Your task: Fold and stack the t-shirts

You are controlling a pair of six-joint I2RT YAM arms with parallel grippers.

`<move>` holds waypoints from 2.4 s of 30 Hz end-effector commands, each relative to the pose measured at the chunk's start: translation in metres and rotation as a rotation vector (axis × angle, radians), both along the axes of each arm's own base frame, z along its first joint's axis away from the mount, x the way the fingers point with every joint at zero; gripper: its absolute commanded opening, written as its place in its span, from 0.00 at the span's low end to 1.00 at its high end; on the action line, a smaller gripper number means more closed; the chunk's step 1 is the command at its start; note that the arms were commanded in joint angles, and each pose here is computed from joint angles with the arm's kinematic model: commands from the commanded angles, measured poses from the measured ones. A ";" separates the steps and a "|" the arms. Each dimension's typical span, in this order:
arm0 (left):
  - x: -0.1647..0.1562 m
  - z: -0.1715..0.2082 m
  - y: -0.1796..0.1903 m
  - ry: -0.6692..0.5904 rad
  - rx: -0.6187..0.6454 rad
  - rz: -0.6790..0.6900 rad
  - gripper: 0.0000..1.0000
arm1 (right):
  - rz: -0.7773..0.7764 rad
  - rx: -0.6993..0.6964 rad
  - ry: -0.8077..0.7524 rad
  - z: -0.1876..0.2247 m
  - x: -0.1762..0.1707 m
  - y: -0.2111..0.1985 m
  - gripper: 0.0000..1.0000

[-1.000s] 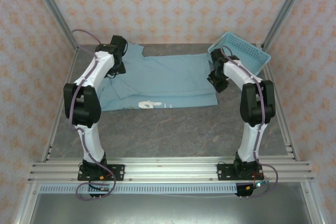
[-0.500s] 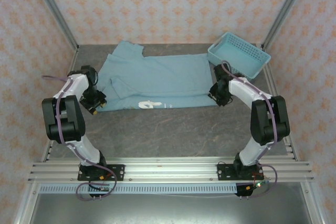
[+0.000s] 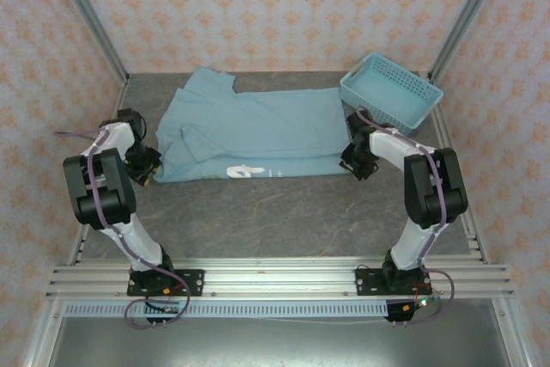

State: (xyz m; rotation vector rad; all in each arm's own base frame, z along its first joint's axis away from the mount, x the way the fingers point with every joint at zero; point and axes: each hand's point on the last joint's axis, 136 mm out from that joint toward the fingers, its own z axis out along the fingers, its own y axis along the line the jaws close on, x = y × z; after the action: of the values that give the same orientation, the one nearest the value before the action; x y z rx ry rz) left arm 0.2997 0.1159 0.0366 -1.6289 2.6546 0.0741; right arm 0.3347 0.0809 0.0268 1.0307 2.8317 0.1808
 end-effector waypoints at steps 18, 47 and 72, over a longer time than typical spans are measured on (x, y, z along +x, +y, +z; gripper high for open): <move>0.006 -0.021 0.015 0.071 0.046 0.024 0.00 | -0.019 -0.168 0.094 -0.018 -0.008 -0.029 0.41; -0.123 -0.016 -0.068 0.161 0.047 0.105 0.00 | -0.290 -0.311 0.279 0.004 -0.156 -0.076 0.00; -0.055 0.034 -0.205 -0.257 -0.214 -0.129 0.49 | 0.035 0.134 -0.209 0.066 -0.069 0.012 0.57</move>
State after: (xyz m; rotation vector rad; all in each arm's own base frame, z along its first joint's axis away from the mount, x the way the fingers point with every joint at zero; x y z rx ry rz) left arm 0.2400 -0.0555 0.0843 -1.3168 2.6237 -0.2257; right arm 0.2489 0.0655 0.0832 1.1048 2.6720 0.2676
